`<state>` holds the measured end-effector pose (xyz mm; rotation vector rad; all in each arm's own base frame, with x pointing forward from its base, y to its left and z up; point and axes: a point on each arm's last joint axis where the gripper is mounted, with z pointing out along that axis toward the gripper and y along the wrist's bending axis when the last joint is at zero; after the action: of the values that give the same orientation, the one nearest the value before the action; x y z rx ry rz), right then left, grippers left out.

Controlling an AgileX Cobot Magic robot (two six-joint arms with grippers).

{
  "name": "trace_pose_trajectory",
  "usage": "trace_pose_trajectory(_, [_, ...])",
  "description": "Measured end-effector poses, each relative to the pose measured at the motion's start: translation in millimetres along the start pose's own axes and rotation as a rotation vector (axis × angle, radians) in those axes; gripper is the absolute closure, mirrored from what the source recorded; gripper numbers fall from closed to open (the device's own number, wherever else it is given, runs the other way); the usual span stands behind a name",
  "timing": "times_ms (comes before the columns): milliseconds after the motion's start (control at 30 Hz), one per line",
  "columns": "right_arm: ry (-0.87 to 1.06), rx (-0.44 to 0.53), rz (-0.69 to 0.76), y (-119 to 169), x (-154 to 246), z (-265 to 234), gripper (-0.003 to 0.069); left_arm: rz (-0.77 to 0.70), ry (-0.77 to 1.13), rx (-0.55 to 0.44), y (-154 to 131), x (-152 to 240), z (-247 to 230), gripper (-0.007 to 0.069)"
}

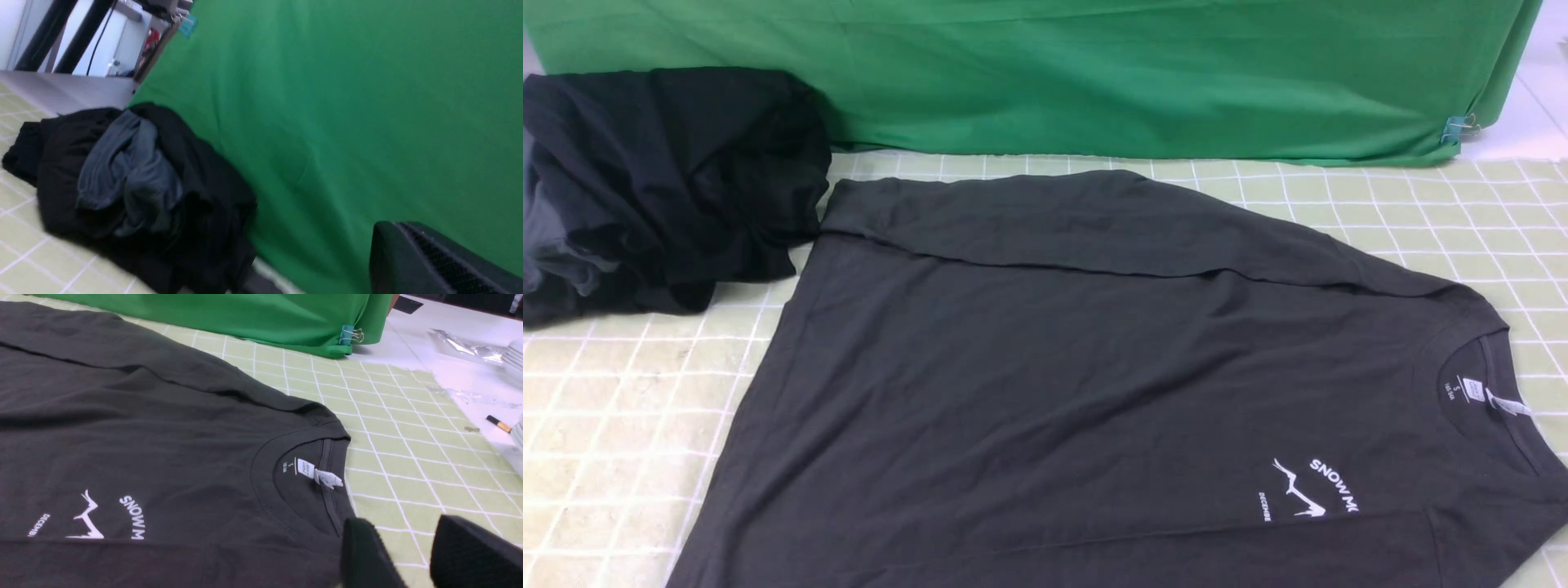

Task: Fold a long-sleeved shirt over a green coffee tablecloth.
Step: 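Grasp the left edge of the dark T-shirt lying flat on the table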

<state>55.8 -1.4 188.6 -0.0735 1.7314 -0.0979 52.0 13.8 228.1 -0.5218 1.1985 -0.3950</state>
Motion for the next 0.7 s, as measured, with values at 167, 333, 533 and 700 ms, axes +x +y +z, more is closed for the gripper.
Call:
trace_pose_trajectory(167, [-0.015,0.002,0.000,0,-1,0,0.0418,-0.170,-0.201,0.028,-1,-19,-2,0.0622])
trace_pose_trajectory(333, [-0.138,-0.018,0.275,0,-13,-1,0.0418,-0.259,-0.153,0.135,-42,-60,3,0.0622])
trace_pose_trajectory(533, [-0.371,-0.083,0.860,-7,-32,-6,0.0418,-0.124,0.372,0.026,-88,-75,48,0.0622])
trace_pose_trajectory(700, [-0.415,-0.098,0.942,-9,-35,-8,0.0418,0.120,1.087,-0.129,-83,-28,108,0.0622])
